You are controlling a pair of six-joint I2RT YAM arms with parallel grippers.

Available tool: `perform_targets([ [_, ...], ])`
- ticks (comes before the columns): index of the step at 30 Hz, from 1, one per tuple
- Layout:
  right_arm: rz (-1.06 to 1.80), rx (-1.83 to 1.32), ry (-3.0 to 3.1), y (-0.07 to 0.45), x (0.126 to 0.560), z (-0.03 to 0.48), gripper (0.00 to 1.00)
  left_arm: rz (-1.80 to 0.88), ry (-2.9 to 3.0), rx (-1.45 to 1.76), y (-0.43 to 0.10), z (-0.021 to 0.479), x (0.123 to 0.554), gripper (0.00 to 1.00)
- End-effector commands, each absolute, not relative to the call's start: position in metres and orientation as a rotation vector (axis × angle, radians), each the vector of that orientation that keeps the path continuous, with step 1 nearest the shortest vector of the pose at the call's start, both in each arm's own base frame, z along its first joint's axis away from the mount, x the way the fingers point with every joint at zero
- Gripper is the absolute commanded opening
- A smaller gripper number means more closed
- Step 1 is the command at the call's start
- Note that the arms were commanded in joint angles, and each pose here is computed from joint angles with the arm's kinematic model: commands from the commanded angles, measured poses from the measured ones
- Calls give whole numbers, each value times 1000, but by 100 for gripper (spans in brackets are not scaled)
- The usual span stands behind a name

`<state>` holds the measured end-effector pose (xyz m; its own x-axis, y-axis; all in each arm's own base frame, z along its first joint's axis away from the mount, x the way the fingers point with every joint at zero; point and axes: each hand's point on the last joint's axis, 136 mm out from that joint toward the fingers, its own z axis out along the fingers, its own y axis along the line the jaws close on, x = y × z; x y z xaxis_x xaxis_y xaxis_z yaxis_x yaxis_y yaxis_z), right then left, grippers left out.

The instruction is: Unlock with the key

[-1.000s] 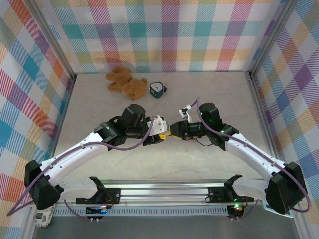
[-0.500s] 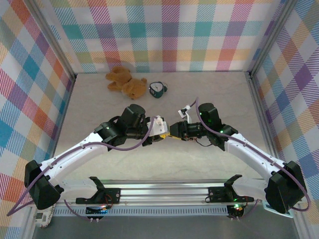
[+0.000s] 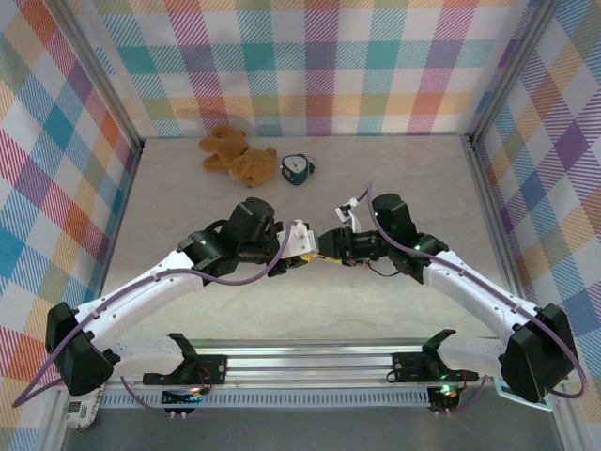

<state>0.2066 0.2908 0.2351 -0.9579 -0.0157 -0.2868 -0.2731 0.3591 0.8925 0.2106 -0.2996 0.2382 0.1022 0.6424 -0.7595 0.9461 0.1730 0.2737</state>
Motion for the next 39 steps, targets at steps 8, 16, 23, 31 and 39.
perform_targets([
  [8, 1424, 135, 2451, 266, 231, 235, 72, -214, 1519, 1452, -280, 246, 227, 0],
  [16, 1556, 387, 2436, 270, 236, 222, 77, 108, 1300, 1389, -277, 259, 245, 0],
  [23, 1649, 459, 2379, 279, 244, 229, 78, 261, 1226, 1437, -279, 242, 248, 0],
  [31, 1739, 442, 2420, 309, 241, 225, 73, 293, 1214, 1437, -285, 238, 252, 0],
  [39, 1753, 467, 2395, 313, 245, 225, 36, 280, 1218, 1448, -285, 233, 247, 0],
])
